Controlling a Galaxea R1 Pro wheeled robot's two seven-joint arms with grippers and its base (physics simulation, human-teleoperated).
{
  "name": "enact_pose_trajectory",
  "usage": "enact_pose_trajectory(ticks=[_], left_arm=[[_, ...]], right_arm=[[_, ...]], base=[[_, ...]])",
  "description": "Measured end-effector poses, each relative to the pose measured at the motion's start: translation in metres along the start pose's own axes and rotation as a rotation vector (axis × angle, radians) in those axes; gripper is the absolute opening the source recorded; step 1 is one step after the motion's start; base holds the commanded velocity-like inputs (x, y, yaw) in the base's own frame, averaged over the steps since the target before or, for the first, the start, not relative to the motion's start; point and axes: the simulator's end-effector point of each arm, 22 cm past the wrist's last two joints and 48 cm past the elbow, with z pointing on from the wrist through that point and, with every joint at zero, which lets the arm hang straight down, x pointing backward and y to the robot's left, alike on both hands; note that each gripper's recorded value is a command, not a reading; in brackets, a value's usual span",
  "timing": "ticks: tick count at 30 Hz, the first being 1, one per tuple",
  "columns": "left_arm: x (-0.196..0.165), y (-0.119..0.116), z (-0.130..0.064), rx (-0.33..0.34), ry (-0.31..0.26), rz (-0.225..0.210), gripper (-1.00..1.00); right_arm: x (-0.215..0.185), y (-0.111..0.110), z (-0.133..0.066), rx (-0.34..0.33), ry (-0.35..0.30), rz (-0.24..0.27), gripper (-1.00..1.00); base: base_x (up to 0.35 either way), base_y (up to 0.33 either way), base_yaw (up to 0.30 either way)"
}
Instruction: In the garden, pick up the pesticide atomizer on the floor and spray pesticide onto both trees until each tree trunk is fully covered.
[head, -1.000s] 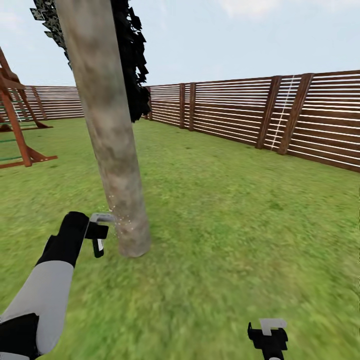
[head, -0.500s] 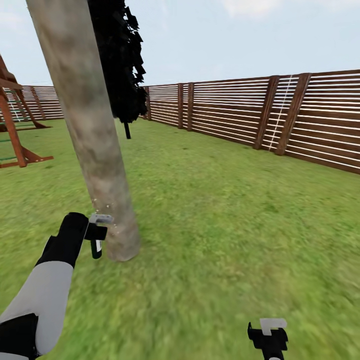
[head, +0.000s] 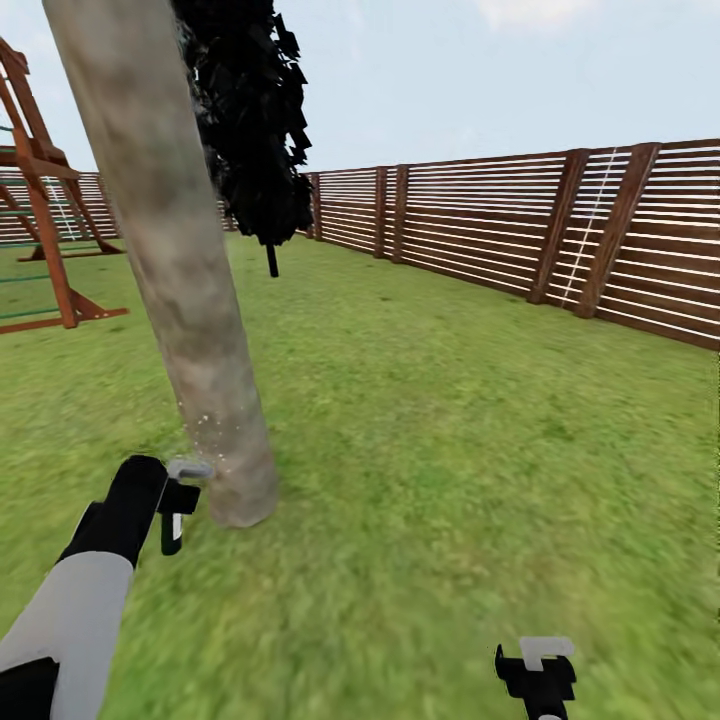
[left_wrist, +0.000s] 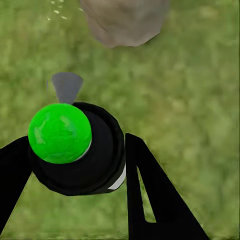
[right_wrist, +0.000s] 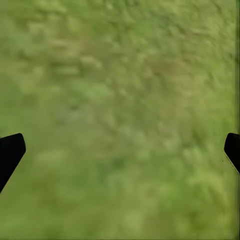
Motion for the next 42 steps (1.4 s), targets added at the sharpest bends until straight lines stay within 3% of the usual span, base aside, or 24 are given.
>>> enact_pose_trajectory(ticks=[2,3,5,7,9,12,14,16,18,21,23,26,36,38,40,42], left_arm=[[0.016,0.021,0.005,-0.028,0.023,-0.002,-1.00],[0.020,0.019,0.007,-0.018,0.032,-0.006,-1.00],[0.033,-0.016,0.018,0.045,0.064,0.002,-1.00],[0.027,-0.044,0.021,0.082,0.035,0.028,-1.00],[0.039,-0.056,0.031,0.101,0.049,0.049,-1.00],[0.056,-0.020,0.044,0.059,0.060,0.067,-1.00],[0.069,0.001,0.051,0.046,0.072,0.048,-1.00],[0.077,0.004,0.056,0.050,0.078,0.028,-1.00],[0.077,0.002,0.064,0.015,0.041,0.043,-1.00],[0.069,-0.012,0.069,-0.052,-0.003,0.004,-1.00],[0.066,0.001,0.067,-0.121,-0.014,-0.027,-1.00],[0.072,0.026,0.067,-0.166,-0.008,-0.062,-1.00],[0.072,0.021,0.069,-0.141,-0.020,-0.106,-1.00],[0.073,0.033,0.068,-0.161,-0.020,-0.101,-1.00],[0.080,0.064,0.066,-0.200,-0.009,-0.104,-1.00],[0.085,0.059,0.069,-0.189,0.003,-0.109,-1.00]], right_arm=[[0.000,0.000,0.000,0.000,0.000,0.000,1.00],[0.000,0.000,0.000,0.000,0.000,0.000,1.00],[0.000,0.000,0.000,0.000,0.000,0.000,1.00],[0.000,0.000,0.000,0.000,0.000,0.000,1.00],[0.000,0.000,0.000,0.000,0.000,0.000,1.00],[0.000,0.000,0.000,0.000,0.000,0.000,1.00],[0.000,0.000,0.000,0.000,0.000,0.000,1.00],[0.000,0.000,0.000,0.000,0.001,0.000,1.00],[0.000,0.001,0.000,-0.001,0.000,0.001,1.00],[0.000,0.001,0.000,-0.001,0.000,0.001,1.00],[0.000,0.001,0.000,-0.001,0.000,0.001,1.00],[0.000,0.001,0.000,-0.002,0.000,0.001,1.00],[-0.001,0.000,0.000,-0.003,-0.002,-0.002,1.00],[0.000,0.001,0.000,-0.003,-0.002,-0.002,1.00],[0.000,0.001,0.000,-0.003,-0.001,-0.002,1.00],[0.000,0.000,0.000,-0.002,-0.001,-0.002,1.00]], base=[[0.000,-0.273,0.000],[0.000,-0.274,0.000],[0.000,-0.274,0.000],[0.000,-0.274,0.000],[0.000,-0.274,0.000],[0.000,-0.274,0.000],[0.000,-0.274,0.000],[0.000,-0.274,0.003],[0.000,-0.274,0.133],[0.000,-0.274,0.252],[0.040,-0.271,0.274],[0.180,-0.220,0.248],[0.303,-0.076,0.016],[0.339,0.000,0.000],[0.339,0.000,0.000],[0.339,0.000,0.130]])
